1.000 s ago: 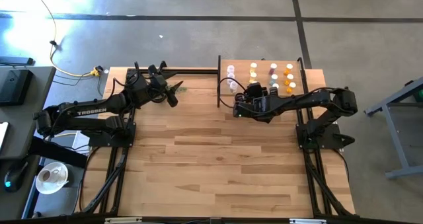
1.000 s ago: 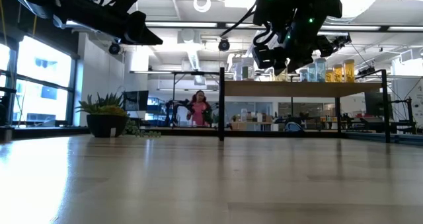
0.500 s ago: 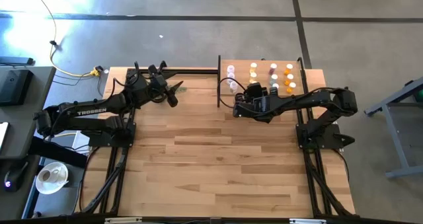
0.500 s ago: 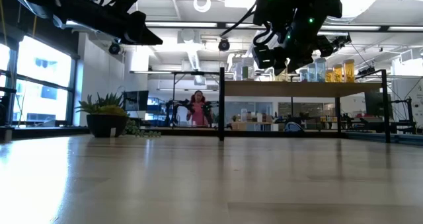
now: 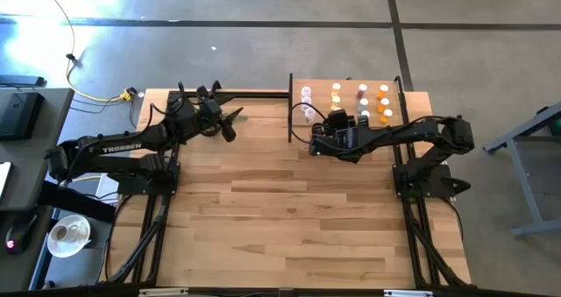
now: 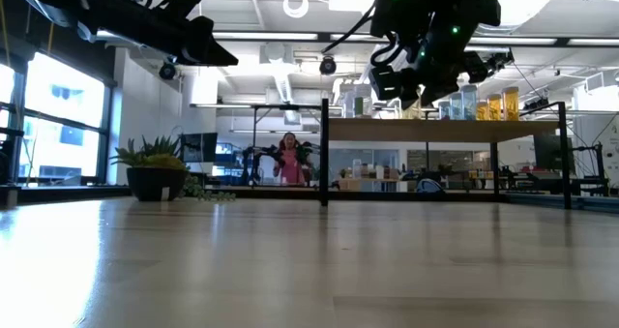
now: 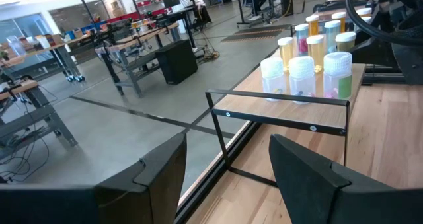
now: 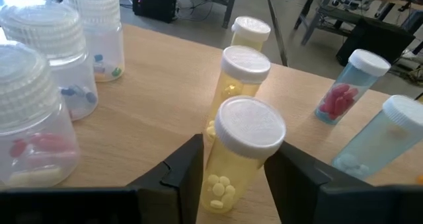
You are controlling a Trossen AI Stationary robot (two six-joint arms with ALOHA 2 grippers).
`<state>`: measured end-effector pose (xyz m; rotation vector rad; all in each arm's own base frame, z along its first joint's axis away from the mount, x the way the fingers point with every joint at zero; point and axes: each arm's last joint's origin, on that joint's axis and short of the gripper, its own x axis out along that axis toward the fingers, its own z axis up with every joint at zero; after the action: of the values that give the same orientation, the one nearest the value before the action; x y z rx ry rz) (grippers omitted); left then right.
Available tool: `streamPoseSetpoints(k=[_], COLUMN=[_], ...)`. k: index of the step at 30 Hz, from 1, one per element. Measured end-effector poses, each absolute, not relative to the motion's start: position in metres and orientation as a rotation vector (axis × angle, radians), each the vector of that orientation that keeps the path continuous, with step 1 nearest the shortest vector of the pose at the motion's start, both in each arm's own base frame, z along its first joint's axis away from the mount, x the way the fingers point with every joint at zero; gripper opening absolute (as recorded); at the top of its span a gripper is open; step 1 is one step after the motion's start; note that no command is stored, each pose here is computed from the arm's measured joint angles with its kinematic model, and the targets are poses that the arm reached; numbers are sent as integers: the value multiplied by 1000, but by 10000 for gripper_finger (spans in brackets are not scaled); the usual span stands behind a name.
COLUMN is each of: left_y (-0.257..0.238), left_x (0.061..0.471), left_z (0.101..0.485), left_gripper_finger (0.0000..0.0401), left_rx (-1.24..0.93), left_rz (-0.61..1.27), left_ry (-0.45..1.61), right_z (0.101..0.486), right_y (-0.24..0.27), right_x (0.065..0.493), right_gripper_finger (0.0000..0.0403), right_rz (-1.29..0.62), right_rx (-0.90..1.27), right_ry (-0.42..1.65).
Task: Pick and place medicine bottles onto shelf by color
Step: Put the yellow pill bottle aligned with the other yellow pill bottles on the shelf, then return to Home Position
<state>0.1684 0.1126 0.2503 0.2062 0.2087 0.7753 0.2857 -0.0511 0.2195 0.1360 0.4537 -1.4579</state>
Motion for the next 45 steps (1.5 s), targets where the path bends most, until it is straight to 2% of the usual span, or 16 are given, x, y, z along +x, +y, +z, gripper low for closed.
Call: streamPoseSetpoints(k=[8, 11, 30, 39, 45], left_y=[113, 113, 113, 113, 113], left_x=[168, 168, 168, 168, 168], left_z=[250, 250, 250, 250, 250], left_gripper_finger=[207, 207, 207, 207, 207], left_rx=[206, 206, 206, 206, 206], left_rz=[776, 776, 776, 775, 775], left_ry=[209, 209, 209, 209, 209], right_z=[220, 220, 272, 304, 325], right_y=[-51, -51, -39, -12, -8], right_x=[286, 286, 284, 268, 279], right_gripper_finger=[211, 223, 225, 225, 225], right_rz=[-1463, -1463, -1492, -1381, -1232], right_rx=[120, 118, -12, -70, -106], right_ry=[450, 451, 427, 369, 400])
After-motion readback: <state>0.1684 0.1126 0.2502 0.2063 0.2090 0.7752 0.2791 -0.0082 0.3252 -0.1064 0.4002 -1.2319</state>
